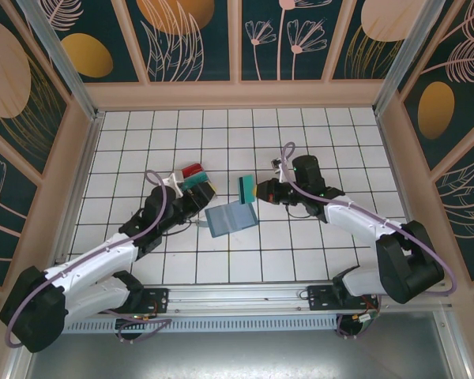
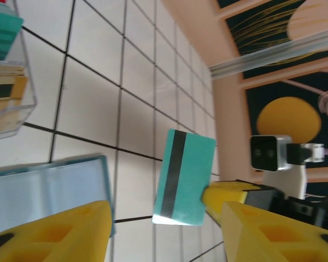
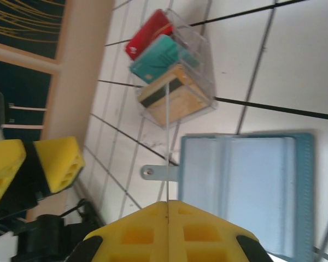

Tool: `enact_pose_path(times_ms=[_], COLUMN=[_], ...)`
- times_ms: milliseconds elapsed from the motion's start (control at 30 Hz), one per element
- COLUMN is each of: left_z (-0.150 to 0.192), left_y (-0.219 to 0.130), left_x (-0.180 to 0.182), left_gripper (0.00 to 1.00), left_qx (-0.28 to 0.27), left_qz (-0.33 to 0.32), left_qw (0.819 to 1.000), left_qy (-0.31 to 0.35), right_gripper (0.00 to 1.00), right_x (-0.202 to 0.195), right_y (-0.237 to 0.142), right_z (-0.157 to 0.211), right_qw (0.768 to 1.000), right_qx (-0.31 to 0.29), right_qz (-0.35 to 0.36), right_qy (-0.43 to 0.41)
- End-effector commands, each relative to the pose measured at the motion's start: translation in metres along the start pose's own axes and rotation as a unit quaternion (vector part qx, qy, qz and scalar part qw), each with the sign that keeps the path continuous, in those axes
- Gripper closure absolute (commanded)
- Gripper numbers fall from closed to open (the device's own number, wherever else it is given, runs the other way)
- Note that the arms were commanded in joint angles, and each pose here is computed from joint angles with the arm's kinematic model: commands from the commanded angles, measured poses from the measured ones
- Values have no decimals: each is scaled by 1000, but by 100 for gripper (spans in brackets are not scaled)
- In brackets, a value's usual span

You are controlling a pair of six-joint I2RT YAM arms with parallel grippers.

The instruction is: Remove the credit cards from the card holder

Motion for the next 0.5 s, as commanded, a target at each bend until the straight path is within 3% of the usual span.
enact_pose_path(times_ms=[0, 200, 467], left_z=[6, 14, 20], left_y=[0, 5, 12], left_x=[-13, -19, -27], left_gripper=[45, 48, 52], left_qx=[27, 60, 91], left_qz=[57, 88, 105], left_qw=[998, 994, 990], left_qy=[-20, -26, -22], right_gripper=[100, 100, 100], right_x=[32, 48, 59], right_y=[-6, -2, 9], right_z=[-20, -17, -11], right_qw=[996, 987, 983], right_qx=[-24, -10, 12], right_qz=[-83, -158, -182], right_qy=[-20, -13, -18])
Point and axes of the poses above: each hand's point on the last joint's axis, 136 mm out from that joint toward the fingers, its own y axis out along the fingers, its own x axis along the line the jaws close on, z = x × y, the point moved 4 cm from there along -y, back along the fingers, and after that the axes turned 10 degrees about -y, right-handed, at the moved point
